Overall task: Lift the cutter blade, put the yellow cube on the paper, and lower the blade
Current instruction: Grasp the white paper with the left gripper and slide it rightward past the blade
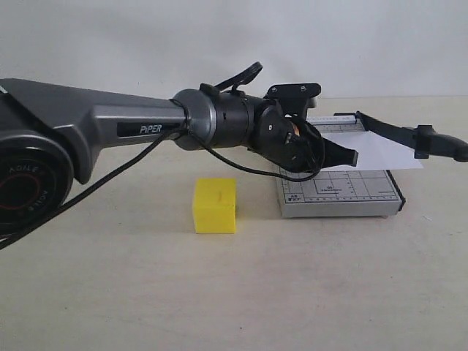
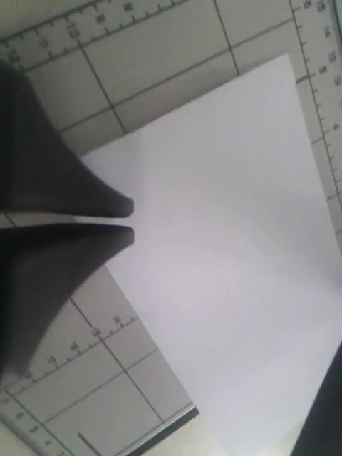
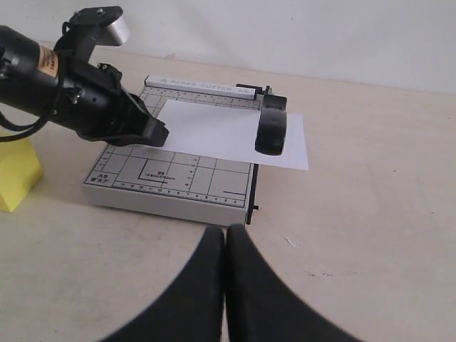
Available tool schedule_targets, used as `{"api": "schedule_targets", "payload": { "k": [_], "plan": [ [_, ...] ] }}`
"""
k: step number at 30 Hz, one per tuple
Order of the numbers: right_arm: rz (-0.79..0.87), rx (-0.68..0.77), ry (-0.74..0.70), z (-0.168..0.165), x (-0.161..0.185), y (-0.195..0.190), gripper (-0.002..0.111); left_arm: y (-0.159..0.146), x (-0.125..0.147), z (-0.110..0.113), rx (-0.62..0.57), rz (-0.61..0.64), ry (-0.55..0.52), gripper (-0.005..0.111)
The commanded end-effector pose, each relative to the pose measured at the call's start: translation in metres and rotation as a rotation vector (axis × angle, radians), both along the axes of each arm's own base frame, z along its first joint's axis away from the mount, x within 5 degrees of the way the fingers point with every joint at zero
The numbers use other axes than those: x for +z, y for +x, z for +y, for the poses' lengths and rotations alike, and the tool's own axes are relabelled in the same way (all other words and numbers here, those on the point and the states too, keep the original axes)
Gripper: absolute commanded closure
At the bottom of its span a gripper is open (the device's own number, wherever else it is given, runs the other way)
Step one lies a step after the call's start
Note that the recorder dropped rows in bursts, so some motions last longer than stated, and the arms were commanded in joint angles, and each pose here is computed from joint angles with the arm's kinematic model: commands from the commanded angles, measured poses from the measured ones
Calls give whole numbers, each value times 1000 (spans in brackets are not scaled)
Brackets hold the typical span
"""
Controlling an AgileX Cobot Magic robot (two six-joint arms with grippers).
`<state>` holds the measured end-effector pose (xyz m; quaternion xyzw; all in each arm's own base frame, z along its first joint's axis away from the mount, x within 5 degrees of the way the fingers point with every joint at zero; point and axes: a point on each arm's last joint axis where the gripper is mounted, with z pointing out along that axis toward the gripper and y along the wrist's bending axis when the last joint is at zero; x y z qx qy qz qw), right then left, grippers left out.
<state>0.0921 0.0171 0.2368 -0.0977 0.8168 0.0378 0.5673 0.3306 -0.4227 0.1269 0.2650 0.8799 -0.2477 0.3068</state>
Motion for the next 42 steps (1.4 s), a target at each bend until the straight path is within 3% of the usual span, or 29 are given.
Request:
{"api": "schedule_targets", "payload": {
  "k": [1, 5, 8, 11, 17, 25, 42],
  "plan": [
    [-4, 0, 2, 0, 1, 1, 108, -1, 23, -9, -18, -28, -42, 102],
    [-4, 0, 2, 0, 1, 1, 108, -3, 43, -7, -23, -34, -53, 102],
    [-4, 0, 2, 0, 1, 1, 108, 3, 54, -10, 13, -109, -157, 102],
    [-1, 0, 1, 0, 1, 1, 108, 10, 47, -11, 37, -145, -200, 102],
    [-1, 0, 4, 0, 1, 1, 108, 9, 5, -8, 9, -53, -64, 102],
    [2, -6, 20, 0, 1, 1, 108, 1, -8, -2, -60, 23, 72, 102],
    [3, -8, 25, 0, 1, 1, 108, -10, -10, -6, -87, 55, 101, 102]
  ]
}}
